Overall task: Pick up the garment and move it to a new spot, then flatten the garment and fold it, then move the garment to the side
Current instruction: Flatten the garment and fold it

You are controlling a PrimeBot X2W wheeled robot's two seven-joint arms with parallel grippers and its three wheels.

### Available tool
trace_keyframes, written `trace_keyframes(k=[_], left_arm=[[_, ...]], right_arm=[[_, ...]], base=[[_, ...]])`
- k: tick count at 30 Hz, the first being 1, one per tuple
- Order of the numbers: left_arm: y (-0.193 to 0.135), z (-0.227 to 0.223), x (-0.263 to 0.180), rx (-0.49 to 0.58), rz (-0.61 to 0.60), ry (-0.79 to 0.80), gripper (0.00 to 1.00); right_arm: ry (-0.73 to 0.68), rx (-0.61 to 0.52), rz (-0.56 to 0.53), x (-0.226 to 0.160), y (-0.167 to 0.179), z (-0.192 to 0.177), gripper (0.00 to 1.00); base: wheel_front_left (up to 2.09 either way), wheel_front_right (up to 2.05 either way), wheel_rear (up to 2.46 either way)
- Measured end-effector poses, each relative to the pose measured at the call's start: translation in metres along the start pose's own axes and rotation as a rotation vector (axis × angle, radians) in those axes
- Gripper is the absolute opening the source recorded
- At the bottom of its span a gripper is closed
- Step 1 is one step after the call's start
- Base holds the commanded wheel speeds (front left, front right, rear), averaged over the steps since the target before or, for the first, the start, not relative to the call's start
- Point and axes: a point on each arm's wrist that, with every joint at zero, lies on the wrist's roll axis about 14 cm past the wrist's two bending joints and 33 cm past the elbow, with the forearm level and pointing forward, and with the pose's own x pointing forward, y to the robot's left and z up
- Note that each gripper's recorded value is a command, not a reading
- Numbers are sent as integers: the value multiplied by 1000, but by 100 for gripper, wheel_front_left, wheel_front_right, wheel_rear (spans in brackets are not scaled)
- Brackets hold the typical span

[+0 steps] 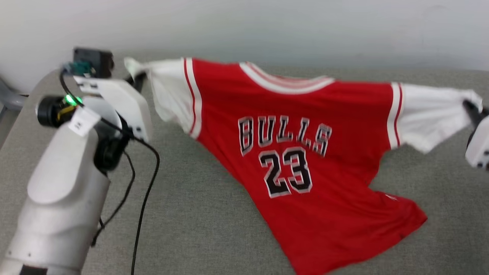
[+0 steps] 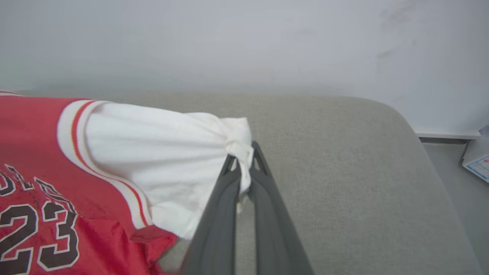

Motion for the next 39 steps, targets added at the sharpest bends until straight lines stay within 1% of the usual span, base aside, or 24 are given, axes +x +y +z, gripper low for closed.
trace_keyframes(k=[6,14,17,20,24,27,29,34,39], left_arm=[[17,68,26,3,63,-204,0],[35,146,63,38,109,-420,0],[43,164,77,42,123,-476,0],[47,183,88,35,126,-544,0],[55,193,103,35,139,-595,0],[56,193,115,25,130,-609,0],[54,189,125,17,120,-610,0],[51,149,156,-5,94,-525,0],[47,102,184,-44,70,-432,0]], right_arm=[[-145,-66,24,31,13,68,0],[-348,-79,13,68,15,158,0],[-423,-57,17,79,18,187,0],[-513,-70,2,85,17,219,0],[-592,-85,-1,94,22,247,0],[-604,-97,-2,104,24,255,0],[-597,-107,0,115,26,253,0],[-512,-105,24,153,35,219,0],[-423,-82,49,188,42,175,0]], base=[[0,0,0],[0,0,0],[0,0,0],[0,0,0],[0,0,0],[0,0,0],[0,0,0],[0,0,0],[0,0,0]])
